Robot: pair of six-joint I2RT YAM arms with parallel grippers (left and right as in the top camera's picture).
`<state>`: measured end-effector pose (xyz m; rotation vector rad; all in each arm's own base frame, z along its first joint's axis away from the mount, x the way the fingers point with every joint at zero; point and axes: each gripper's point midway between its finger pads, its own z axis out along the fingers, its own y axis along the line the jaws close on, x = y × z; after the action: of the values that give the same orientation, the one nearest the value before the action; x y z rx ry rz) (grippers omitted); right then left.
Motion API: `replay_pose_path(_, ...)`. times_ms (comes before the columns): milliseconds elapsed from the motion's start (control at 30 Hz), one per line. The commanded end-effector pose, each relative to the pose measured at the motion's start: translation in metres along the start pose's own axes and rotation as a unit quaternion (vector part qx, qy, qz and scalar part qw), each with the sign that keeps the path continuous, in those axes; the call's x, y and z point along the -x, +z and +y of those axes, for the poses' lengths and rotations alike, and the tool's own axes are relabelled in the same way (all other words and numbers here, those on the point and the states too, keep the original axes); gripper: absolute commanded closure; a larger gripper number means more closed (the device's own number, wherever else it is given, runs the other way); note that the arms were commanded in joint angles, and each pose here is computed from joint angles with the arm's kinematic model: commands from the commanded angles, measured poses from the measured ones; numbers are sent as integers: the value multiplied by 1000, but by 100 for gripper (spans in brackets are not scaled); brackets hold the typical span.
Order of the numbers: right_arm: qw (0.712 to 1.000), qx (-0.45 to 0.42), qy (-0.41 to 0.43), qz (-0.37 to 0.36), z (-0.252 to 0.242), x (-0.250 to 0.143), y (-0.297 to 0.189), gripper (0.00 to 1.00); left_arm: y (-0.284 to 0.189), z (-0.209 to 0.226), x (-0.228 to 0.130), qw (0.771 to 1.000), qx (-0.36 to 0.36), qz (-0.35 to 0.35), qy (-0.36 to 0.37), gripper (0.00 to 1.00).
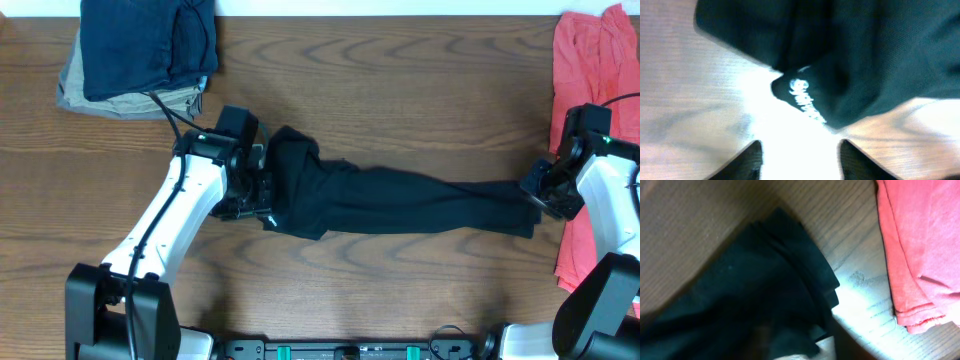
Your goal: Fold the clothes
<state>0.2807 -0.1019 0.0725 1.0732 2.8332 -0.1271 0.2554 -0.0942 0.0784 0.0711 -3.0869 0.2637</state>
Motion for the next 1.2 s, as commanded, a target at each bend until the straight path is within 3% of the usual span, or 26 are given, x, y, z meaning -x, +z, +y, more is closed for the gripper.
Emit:
replay_pose_path(0, 1000, -1, -13, -5, 1, 0, -4, 34, -1, 12, -6, 1000, 26, 16, -5, 45)
replay_pose_path(200, 1000, -2, -16, -1, 1, 4, -25, 32, -37, 4, 3, 1000, 17, -13, -3, 45)
replay_pose_path(300, 997, 51, -54, 6, 20, 5, -38, 31, -55, -9, 15, 998, -5, -56, 11, 46)
replay_pose_path(367, 990, 111, -90, 16, 40, 1, -43, 32, -58, -22, 21, 997, -29, -74, 23, 58)
replay_pose_path(467, 979, 168, -108, 31, 61, -8, -45, 51, -54, -40, 27, 994, -57, -82, 42, 75)
replay_pose_path(667, 975, 173, -135, 32, 76, -22, -26, 82, -26, -64, 42, 992, -69, -82, 73, 78)
replay_pose_path(800, 974, 174, -142, 36, 83, -35, -9, 97, -2, -69, 54, 992, -66, -72, 75, 78)
replay_pose_path(1167, 981, 152, -112, 35, 70, -57, 42, 99, 66, -24, 80, 999, -1, -29, 25, 78)
